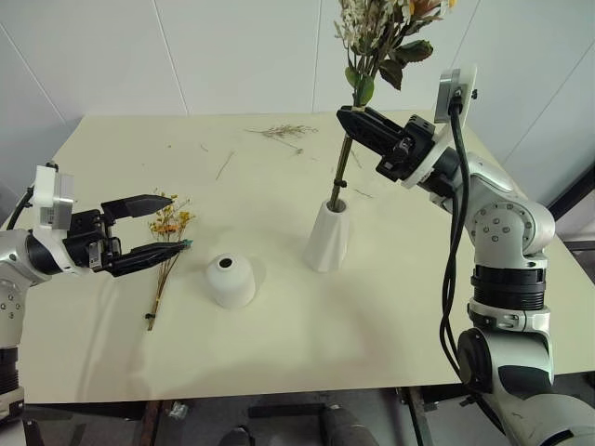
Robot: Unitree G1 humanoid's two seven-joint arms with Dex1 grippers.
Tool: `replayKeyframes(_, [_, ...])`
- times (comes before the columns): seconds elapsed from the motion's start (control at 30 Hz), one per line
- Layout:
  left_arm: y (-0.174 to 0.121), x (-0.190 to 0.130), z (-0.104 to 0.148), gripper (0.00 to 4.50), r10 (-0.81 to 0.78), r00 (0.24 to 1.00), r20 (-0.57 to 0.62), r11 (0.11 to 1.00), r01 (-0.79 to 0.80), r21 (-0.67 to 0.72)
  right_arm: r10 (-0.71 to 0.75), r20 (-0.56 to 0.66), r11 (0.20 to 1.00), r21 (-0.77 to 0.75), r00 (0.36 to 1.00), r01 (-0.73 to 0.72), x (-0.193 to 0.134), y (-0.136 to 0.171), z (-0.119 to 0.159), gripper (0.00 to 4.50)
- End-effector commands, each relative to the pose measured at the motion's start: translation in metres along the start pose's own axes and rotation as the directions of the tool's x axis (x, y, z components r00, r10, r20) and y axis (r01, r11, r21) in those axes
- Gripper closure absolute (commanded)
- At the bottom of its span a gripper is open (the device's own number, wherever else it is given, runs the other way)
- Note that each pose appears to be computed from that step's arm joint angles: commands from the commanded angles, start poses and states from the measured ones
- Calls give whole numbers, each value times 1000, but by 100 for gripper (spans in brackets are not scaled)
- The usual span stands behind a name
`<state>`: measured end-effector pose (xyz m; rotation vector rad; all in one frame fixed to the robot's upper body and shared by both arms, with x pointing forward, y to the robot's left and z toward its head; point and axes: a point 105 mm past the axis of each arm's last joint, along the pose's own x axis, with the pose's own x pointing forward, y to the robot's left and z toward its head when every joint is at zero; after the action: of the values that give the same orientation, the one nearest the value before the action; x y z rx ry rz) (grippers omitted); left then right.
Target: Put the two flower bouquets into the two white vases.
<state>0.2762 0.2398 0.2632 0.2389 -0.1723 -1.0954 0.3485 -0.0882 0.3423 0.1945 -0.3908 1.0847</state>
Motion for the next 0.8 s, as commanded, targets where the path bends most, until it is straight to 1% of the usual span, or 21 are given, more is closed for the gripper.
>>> replayKeyframes(0.03, [-1,-3,16,0,3,1000,25,998,-5,63,8,43,999,-38,999,-7,-2,1,10,437])
replayKeyframes(0.13, [-1,-2,17,0,4,1000,26,998,-6,67,4,46,999,-32,999,-3,-3,-1,5,437])
replayKeyframes(0.3, [0,-3,18,0,8,1000,28,997,-10,74,0,27,999,-50,1000,2,-8,-4,-10,437])
replayKeyframes(0.57, [1,-3,19,0,17,999,32,997,-19,79,11,21,998,-58,1000,-10,-7,5,-26,437])
replayKeyframes(0.63, [1,-4,19,0,20,999,33,997,-23,79,-12,27,997,-74,1000,14,-9,1,-28,364])
replayKeyframes(0.7, [1,-4,19,0,26,999,30,996,-28,81,-41,47,993,-104,998,46,-13,-6,-26,315])
replayKeyframes(0.8, [2,-5,18,0,34,999,24,996,-36,85,-41,57,989,-141,998,48,-17,-8,-21,210])
